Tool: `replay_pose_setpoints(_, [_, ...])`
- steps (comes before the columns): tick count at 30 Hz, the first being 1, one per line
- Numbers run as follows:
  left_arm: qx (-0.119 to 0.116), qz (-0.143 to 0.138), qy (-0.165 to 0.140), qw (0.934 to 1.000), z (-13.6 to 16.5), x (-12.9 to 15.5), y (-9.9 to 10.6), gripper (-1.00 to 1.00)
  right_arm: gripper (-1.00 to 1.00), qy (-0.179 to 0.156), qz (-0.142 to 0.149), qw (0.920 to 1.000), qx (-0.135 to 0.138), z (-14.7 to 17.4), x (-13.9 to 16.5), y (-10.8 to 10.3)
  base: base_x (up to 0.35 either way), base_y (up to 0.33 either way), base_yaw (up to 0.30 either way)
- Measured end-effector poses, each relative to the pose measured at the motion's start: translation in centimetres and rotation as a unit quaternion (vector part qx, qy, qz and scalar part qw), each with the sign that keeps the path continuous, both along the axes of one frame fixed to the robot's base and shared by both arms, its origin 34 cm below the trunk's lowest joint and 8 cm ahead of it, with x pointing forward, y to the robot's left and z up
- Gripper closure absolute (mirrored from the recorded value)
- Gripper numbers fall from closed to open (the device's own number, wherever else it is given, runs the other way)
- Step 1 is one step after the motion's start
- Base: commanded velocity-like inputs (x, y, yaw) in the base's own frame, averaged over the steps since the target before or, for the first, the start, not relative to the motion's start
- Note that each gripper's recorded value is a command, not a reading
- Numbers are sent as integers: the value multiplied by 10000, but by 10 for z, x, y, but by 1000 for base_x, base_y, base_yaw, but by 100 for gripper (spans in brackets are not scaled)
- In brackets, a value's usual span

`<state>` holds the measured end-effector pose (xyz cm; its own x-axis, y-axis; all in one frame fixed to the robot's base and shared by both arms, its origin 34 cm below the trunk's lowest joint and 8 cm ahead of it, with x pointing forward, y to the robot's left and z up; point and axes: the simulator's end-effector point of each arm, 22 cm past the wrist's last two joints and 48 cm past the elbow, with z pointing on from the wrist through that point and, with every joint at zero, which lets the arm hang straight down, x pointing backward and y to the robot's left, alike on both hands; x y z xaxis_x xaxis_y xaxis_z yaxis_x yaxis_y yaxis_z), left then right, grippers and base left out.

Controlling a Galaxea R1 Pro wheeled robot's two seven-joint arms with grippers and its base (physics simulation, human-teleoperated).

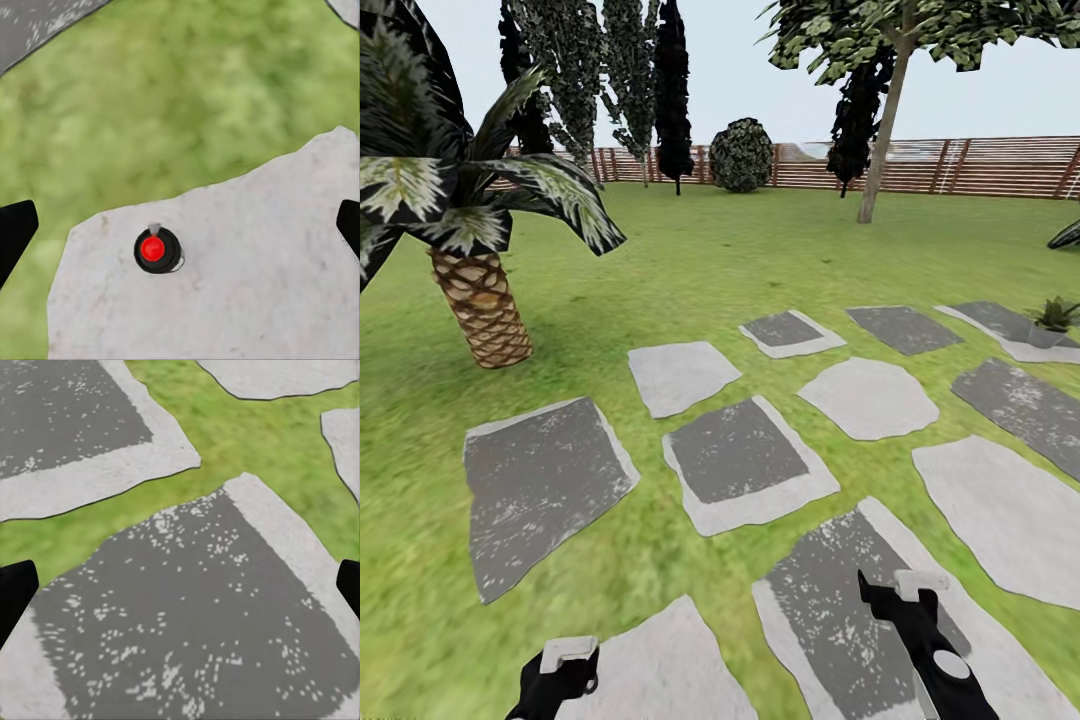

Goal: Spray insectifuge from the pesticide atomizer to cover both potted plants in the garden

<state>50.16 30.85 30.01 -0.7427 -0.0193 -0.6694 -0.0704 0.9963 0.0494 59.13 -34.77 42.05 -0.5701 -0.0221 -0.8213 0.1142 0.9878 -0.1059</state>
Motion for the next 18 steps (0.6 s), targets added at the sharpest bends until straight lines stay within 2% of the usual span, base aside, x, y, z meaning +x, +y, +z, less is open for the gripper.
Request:
replay_pose_setpoints(5, [20,-3,-118,9999,-8,0,2,-100,-100,-3,1,10000,-1,-11,-2,0,0,0,5])
replay_pose_setpoints(18, [86,13,-57,9999,-41,-6,11,-100,-100,158,-36,9999,-6,-45,-10,-4,0,0,55])
